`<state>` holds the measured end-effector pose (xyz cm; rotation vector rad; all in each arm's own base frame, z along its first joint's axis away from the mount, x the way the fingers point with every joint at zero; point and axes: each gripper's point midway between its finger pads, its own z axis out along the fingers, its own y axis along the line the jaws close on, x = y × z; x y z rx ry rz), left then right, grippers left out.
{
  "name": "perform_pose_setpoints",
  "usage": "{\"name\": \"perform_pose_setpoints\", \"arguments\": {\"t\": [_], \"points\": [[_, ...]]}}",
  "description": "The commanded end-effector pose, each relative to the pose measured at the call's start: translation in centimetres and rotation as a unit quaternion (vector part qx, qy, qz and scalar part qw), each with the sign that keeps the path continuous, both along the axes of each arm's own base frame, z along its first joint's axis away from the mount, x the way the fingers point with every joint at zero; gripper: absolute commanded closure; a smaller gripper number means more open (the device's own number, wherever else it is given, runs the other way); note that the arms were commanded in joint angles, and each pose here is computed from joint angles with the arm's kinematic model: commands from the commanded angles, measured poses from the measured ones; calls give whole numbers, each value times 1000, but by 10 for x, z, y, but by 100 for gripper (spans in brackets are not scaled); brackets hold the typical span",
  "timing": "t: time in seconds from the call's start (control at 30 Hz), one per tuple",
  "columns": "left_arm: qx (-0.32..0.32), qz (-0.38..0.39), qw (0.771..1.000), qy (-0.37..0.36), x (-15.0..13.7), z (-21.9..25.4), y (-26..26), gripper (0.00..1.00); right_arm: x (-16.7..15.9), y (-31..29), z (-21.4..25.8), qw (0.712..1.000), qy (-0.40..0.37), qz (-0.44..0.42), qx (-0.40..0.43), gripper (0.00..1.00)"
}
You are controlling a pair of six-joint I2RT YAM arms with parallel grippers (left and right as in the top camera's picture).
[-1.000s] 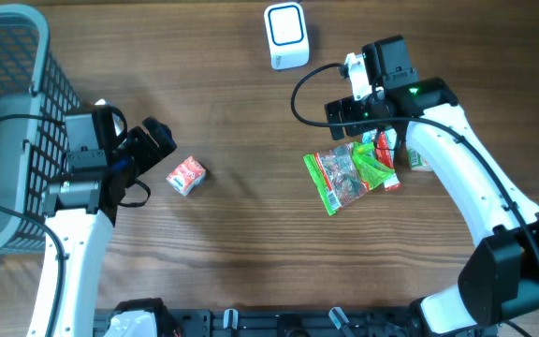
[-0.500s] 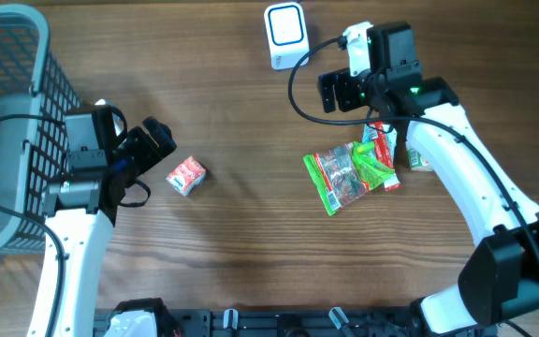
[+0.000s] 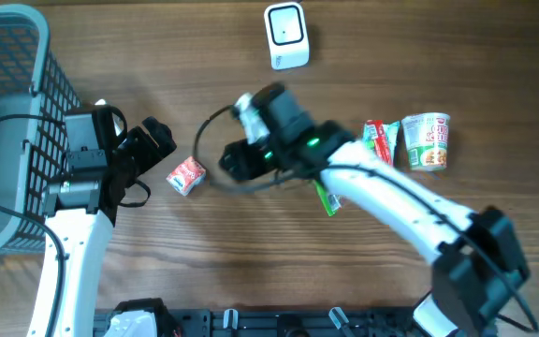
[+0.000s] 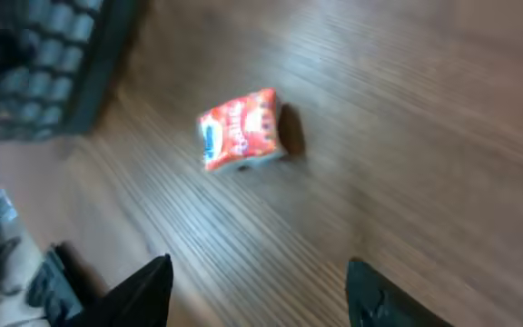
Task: Scan the item barcode
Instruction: 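Reach the right gripper to the small white-red packet and grasp it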
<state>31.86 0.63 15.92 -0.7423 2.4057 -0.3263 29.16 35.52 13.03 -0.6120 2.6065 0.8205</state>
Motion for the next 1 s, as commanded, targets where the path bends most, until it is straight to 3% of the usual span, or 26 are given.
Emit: {"name": "perform_pose_setpoints", "arguments": {"t": [0.0,0.17,0.33,0.37,0.4,0.5,0.53,0.6,0.67,0.8,0.97], "points": [[8,-2,1000,-3,2,2,3,0,7,5,-36,996,2,-79,-45,35],[7,-2,1000,-3,2,2,3,0,10,27,-44,996,29,-85,0,33],[-3,-8,1000,-4,2,2,-2,0,4,29,-76,970,144,-196,9,40],[4,-3,1000,-31,12,11,3,0,1,34,-77,970,157,-187,18,47],[6,6,999,-52,20,18,9,0,-1,41,-74,967,170,-186,35,61],[9,41,998,-55,19,19,33,0,0,55,-66,951,199,-224,72,71],[9,60,997,-53,17,18,46,0,-3,64,-65,945,210,-234,84,71],[10,88,995,-46,12,15,64,0,-9,74,-68,940,219,-246,91,55],[8,109,993,-34,8,8,78,0,-12,79,-77,935,202,-281,84,49],[2,115,993,-2,5,-8,81,0,-6,84,-78,926,130,-342,89,50],[2,115,993,-2,5,-8,81,0,-2,90,-88,907,130,-387,107,48]]}}
